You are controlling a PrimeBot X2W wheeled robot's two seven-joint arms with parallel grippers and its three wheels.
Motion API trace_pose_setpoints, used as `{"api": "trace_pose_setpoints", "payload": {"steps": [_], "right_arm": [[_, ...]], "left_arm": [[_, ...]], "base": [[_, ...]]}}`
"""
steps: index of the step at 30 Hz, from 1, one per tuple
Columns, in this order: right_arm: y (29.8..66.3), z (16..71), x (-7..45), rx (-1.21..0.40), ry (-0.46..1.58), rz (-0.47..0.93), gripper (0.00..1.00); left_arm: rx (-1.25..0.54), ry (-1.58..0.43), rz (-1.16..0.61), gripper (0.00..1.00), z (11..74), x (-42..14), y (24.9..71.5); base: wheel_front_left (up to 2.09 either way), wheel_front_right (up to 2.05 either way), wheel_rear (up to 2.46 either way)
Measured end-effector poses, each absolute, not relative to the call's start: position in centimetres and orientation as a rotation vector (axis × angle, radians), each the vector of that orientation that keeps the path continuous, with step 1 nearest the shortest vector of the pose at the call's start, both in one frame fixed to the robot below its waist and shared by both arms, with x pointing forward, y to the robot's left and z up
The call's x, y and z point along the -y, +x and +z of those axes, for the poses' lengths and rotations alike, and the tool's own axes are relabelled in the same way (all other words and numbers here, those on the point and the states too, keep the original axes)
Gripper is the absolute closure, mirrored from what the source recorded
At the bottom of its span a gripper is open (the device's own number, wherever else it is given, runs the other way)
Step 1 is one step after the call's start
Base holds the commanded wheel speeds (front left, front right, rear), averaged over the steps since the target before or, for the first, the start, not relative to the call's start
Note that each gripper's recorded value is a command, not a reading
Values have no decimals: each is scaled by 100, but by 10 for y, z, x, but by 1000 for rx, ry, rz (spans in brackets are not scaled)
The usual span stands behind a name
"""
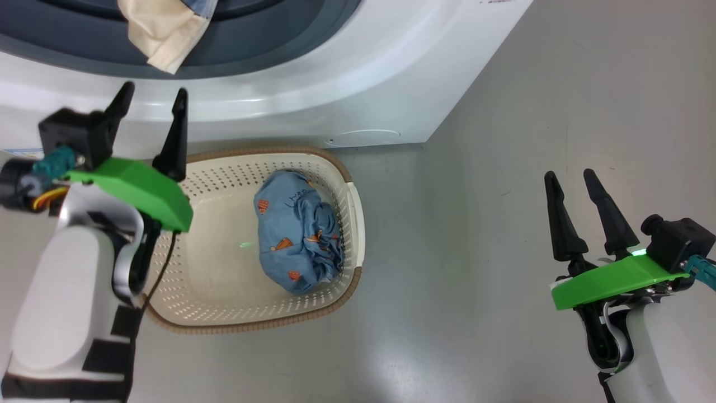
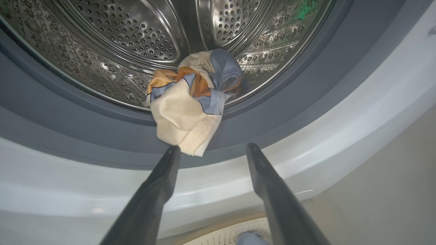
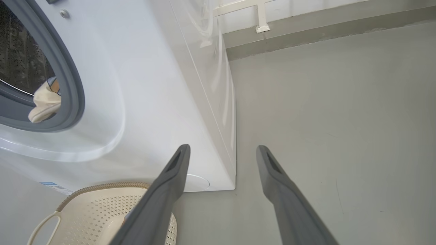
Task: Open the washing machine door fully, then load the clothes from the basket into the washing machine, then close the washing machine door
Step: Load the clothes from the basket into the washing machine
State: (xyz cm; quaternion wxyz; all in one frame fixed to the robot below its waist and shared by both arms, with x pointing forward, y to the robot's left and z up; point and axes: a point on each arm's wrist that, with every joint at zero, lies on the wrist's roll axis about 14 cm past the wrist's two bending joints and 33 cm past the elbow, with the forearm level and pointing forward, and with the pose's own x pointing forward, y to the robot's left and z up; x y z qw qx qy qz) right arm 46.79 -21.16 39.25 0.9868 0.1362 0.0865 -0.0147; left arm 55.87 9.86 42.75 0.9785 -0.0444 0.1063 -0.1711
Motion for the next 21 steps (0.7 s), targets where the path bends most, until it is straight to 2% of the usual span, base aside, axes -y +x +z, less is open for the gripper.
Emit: {"api": "trace_pose_setpoints", "payload": {"steps": [21], "right_arm": [[468,383,214,-196,271,-40,0]], "left_arm": [[-294,-37,-348,0,400,-86,604]], "base": [[0,0,0]]}}
